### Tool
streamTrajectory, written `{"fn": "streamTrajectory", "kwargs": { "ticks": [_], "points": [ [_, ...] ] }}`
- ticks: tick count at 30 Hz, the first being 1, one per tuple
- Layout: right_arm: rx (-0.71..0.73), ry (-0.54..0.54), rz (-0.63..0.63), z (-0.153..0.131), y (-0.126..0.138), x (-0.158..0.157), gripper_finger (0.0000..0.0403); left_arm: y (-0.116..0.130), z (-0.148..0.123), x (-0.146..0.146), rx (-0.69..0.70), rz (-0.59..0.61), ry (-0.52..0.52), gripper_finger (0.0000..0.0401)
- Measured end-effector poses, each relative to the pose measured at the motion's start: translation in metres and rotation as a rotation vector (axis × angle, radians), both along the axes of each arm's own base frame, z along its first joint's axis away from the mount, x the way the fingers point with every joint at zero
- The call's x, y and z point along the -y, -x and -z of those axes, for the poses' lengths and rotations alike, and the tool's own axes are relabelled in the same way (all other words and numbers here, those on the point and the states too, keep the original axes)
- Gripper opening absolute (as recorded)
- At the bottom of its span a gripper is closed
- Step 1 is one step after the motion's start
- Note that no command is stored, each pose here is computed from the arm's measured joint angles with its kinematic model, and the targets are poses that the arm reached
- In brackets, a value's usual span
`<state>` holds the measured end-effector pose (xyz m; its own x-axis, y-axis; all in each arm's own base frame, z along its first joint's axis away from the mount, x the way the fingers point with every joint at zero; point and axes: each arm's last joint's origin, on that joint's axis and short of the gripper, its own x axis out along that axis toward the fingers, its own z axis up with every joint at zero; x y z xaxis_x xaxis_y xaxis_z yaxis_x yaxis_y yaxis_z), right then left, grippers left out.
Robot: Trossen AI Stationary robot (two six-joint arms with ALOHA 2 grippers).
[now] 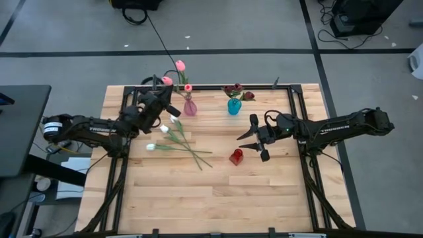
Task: Sort flowers into vase by color
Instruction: Put the pink tulip into the purple vase
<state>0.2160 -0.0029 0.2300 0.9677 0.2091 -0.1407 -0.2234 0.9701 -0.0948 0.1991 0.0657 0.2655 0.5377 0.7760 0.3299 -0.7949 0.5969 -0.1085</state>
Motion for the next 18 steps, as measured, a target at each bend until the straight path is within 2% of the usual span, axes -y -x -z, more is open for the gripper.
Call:
{"fn": "streamTrajectory", "kwargs": {
  "ticks": [7,13,16,18],
  "points": [
    [0.015,-0.005,0.002,-0.002,0.000,0.000,0.0149,0.006,0.020,-0.018,0.021,-0.046,0.090,0.0009],
    [0.029,-0.008,0.002,-0.003,0.000,0.000,0.0149,-0.008,0.026,-0.027,-0.015,0.007,0.103,0.0011],
    [0.035,-0.008,0.002,-0.004,0.000,0.000,0.0149,-0.017,0.028,-0.030,-0.050,0.014,0.121,0.0029],
    [0.035,-0.010,0.003,-0.004,0.000,0.000,0.0149,-0.019,0.032,-0.031,-0.098,0.011,0.140,0.0056]
  ]
}}
